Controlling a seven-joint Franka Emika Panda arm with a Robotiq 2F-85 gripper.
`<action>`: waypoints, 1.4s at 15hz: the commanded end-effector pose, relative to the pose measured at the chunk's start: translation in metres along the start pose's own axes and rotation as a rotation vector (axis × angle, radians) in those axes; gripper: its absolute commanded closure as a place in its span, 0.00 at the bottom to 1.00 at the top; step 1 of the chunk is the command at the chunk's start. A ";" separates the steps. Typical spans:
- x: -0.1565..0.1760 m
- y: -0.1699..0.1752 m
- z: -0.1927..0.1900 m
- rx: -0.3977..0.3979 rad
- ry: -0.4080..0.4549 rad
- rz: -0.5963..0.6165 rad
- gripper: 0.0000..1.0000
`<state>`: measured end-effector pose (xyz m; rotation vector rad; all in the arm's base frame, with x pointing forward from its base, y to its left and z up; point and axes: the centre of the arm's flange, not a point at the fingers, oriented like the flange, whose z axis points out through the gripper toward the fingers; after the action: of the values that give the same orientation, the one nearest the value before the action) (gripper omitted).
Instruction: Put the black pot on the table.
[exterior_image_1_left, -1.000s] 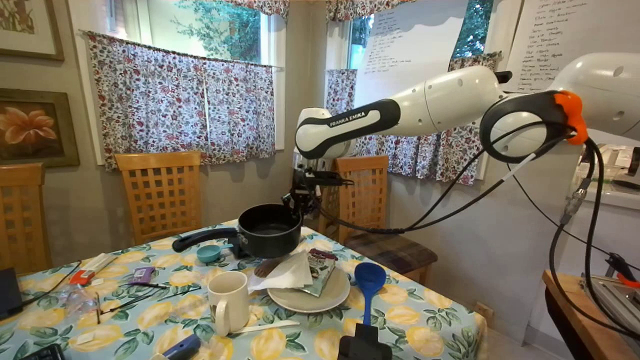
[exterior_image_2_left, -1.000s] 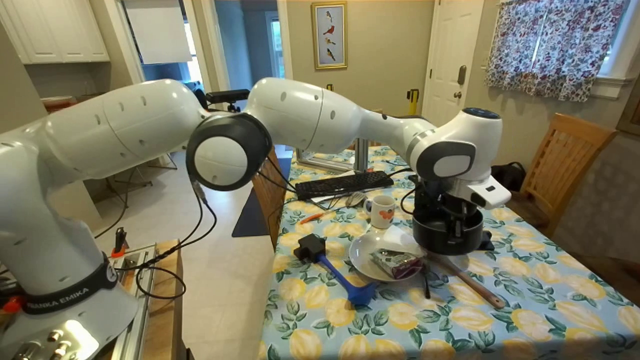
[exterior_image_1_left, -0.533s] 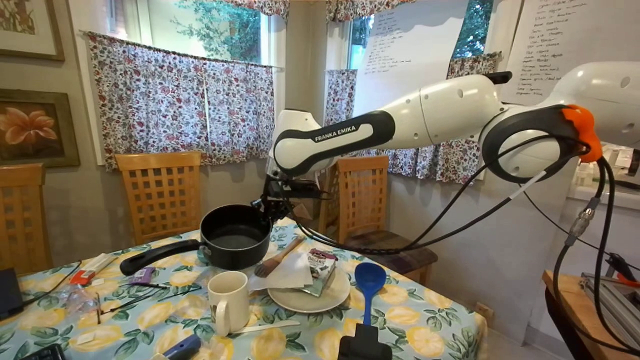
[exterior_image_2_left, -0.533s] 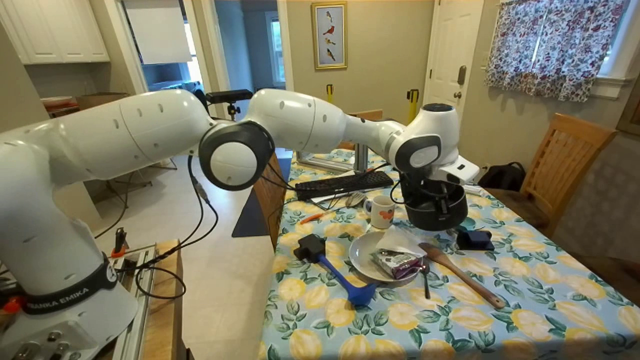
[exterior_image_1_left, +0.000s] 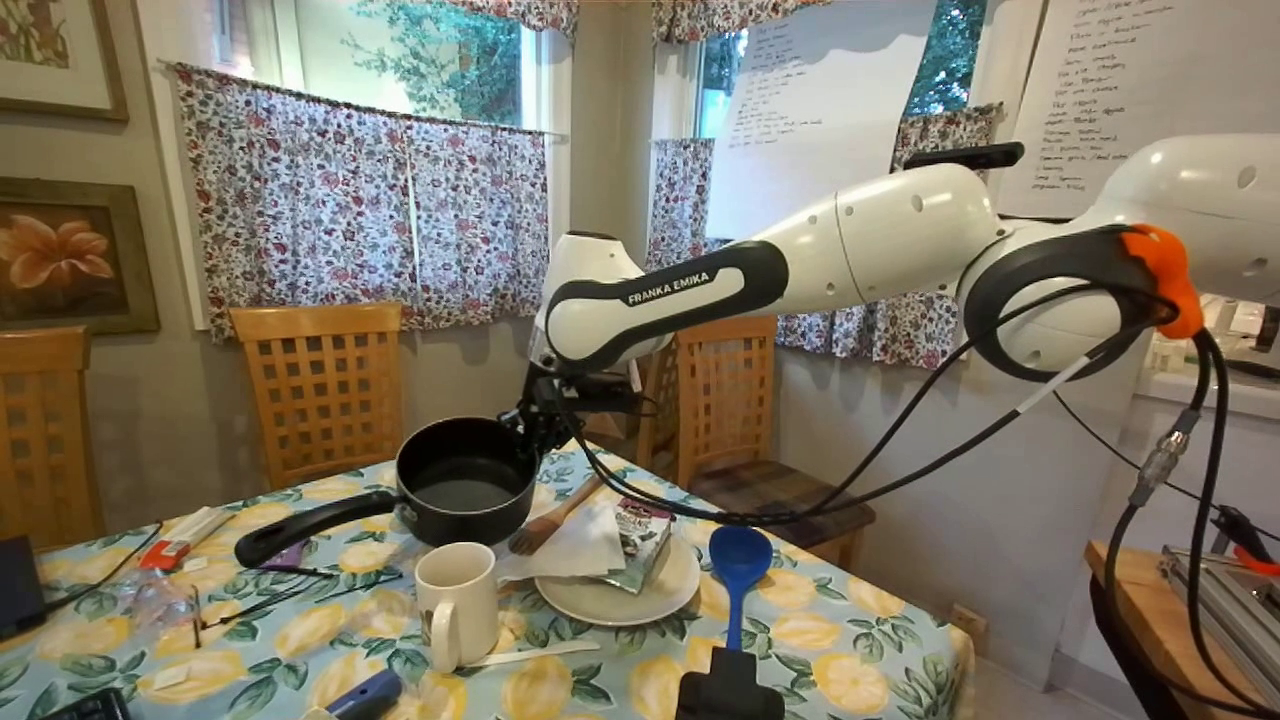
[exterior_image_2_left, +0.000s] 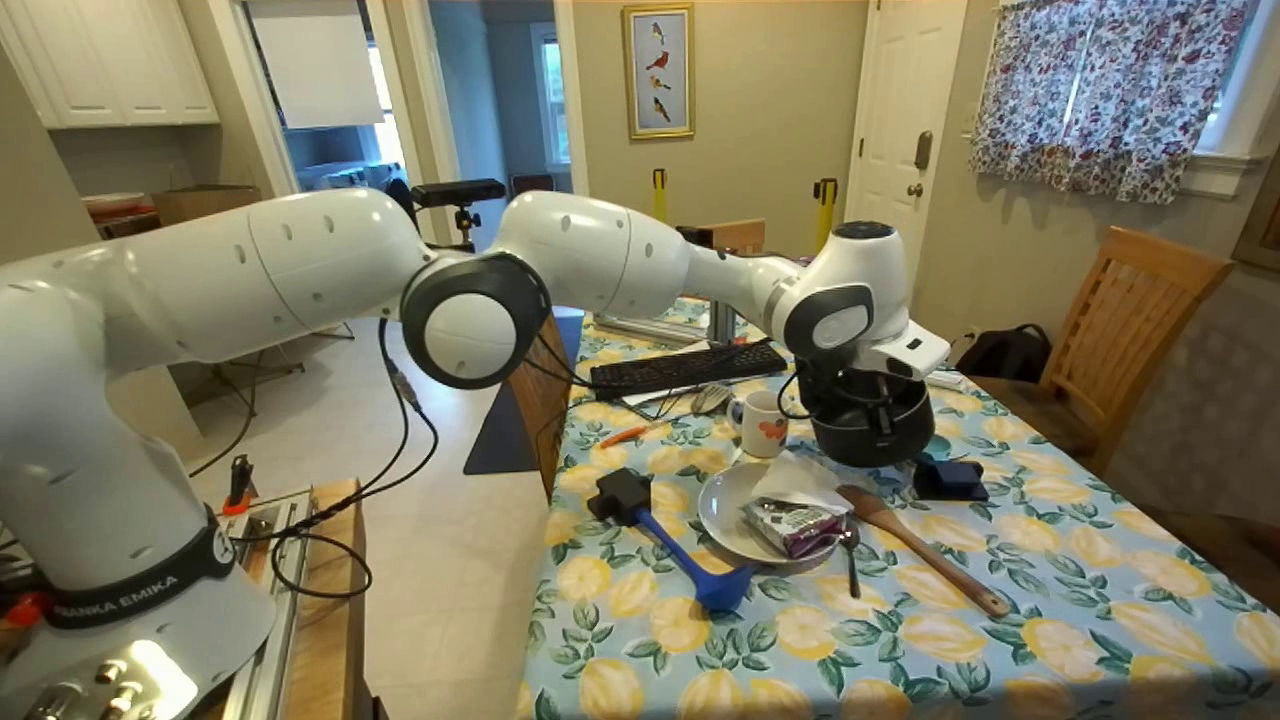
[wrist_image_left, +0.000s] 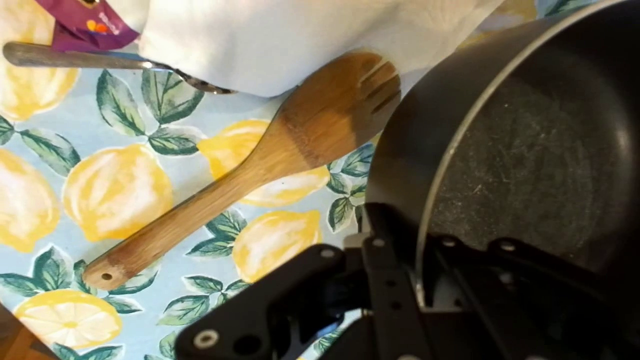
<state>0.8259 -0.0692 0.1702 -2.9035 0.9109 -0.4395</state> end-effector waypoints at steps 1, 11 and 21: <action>0.004 0.018 -0.009 -0.025 0.028 0.085 0.98; -0.006 -0.041 0.020 0.038 0.095 0.088 0.98; -0.019 -0.052 0.037 0.041 0.026 0.093 0.98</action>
<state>0.8250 -0.0206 0.1340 -2.8573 1.0022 -0.4879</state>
